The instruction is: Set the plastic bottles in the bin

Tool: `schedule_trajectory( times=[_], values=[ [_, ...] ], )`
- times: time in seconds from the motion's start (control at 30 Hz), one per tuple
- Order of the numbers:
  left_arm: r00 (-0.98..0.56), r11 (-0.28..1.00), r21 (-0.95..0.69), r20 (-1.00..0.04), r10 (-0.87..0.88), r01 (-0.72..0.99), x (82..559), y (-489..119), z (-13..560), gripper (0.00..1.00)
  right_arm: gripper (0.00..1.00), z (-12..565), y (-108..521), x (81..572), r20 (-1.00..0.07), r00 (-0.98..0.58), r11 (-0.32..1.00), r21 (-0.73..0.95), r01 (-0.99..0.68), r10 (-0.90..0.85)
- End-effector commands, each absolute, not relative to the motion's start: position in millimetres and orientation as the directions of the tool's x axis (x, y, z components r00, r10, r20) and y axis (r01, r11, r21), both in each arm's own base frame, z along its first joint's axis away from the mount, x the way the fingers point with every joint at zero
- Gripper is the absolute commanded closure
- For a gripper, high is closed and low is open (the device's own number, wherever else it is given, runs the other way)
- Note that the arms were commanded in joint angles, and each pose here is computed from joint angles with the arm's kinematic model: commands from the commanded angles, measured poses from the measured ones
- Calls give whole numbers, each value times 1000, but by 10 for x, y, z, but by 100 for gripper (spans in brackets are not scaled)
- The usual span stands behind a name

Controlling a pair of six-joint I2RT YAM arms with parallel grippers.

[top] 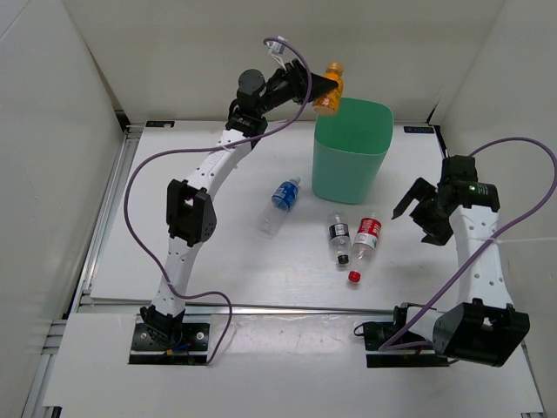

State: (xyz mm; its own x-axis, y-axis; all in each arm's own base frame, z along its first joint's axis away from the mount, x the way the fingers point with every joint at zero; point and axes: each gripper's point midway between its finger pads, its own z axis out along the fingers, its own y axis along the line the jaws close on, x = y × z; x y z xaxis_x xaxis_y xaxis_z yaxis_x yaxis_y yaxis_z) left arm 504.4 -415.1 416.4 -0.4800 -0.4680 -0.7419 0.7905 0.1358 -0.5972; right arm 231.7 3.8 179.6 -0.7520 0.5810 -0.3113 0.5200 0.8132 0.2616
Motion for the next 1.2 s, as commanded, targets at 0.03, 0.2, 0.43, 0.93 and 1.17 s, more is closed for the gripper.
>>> schedule_trajectory(
  times=[0.03, 0.2, 0.43, 0.93, 1.17],
  values=[
    [-497, 101, -607, -725, -477, 788, 4960, -4287, 4167, 66, 0, 1843, 8, 2199, -322, -745, 812, 243, 531, 584],
    [-525, 88, -617, -728, -441, 782, 4880, -4426, 4027, 45, 0, 1854, 9, 2168, -324, -750, 817, 240, 524, 576],
    [-553, 70, -616, -747, -369, 785, 4734, -4556, 3909, 0, 0, 1777, 45, 2143, -300, -760, 816, 247, 522, 577],
    [-383, 365, -437, -899, -215, 822, 5145, -3204, 3974, 0, 0, 1684, 45, 2166, -288, -758, 810, 245, 532, 585],
    [-529, 661, -389, -849, 14, 642, 5258, -2521, 2805, 0, 0, 1556, 63, 2178, -266, -748, 793, 261, 551, 608]
  ],
)
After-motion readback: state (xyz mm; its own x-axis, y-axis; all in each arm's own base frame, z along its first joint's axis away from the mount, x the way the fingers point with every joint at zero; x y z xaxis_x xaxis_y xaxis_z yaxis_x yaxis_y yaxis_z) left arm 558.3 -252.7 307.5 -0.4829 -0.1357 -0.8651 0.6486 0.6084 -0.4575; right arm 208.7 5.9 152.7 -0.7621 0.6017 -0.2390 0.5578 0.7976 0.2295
